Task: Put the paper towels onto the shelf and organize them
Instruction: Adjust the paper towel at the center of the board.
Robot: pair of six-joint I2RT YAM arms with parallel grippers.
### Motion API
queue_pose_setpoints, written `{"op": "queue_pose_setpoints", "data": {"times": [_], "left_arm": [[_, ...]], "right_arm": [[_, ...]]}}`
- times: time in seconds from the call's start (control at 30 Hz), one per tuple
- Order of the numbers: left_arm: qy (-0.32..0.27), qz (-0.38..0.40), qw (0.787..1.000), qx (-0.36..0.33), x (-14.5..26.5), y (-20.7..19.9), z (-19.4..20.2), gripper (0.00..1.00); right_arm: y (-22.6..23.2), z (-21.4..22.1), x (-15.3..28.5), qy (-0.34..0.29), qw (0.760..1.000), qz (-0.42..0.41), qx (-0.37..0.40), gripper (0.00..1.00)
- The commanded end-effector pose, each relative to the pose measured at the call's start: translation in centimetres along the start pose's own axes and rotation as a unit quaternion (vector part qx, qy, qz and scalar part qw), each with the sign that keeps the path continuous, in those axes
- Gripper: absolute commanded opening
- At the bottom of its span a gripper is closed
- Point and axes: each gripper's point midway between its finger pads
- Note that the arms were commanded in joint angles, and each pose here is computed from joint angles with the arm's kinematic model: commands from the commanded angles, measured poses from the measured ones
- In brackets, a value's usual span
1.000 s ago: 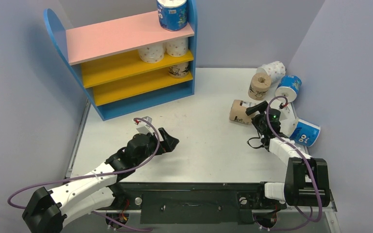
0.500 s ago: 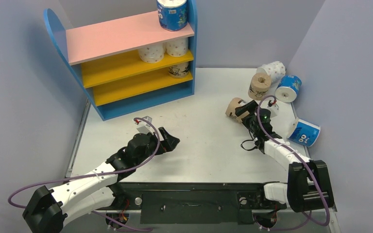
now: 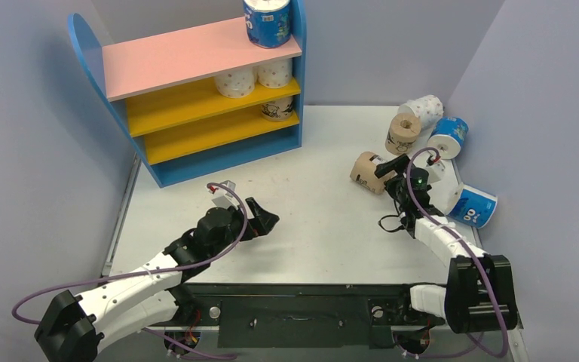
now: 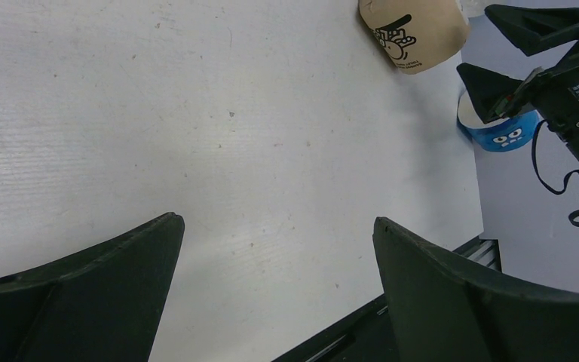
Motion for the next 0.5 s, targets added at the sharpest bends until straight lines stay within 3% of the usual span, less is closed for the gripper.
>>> {"op": "queue_pose_setpoints", "data": {"times": [0.0,0.47], "left_arm": [[-0.016,0.027,0.999,0.005,0.8,-1.6,-1.1,0.96],[-0.032,0.014,0.999,0.01,1.4,-0.3,-1.2,0.96]], "right_arm": [[1.6,-1.4,-1.4,-0.013,1.0,-0.019,-0.003,0.89],[1.6,-0.5,-5.1,-0.004,1.0,-0.027,-0.003,0.85]]}}
Point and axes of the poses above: each gripper's point midway between its finger pads, its own x axis back along the fingers, its own y axis along the line the jaws close on, z = x × y
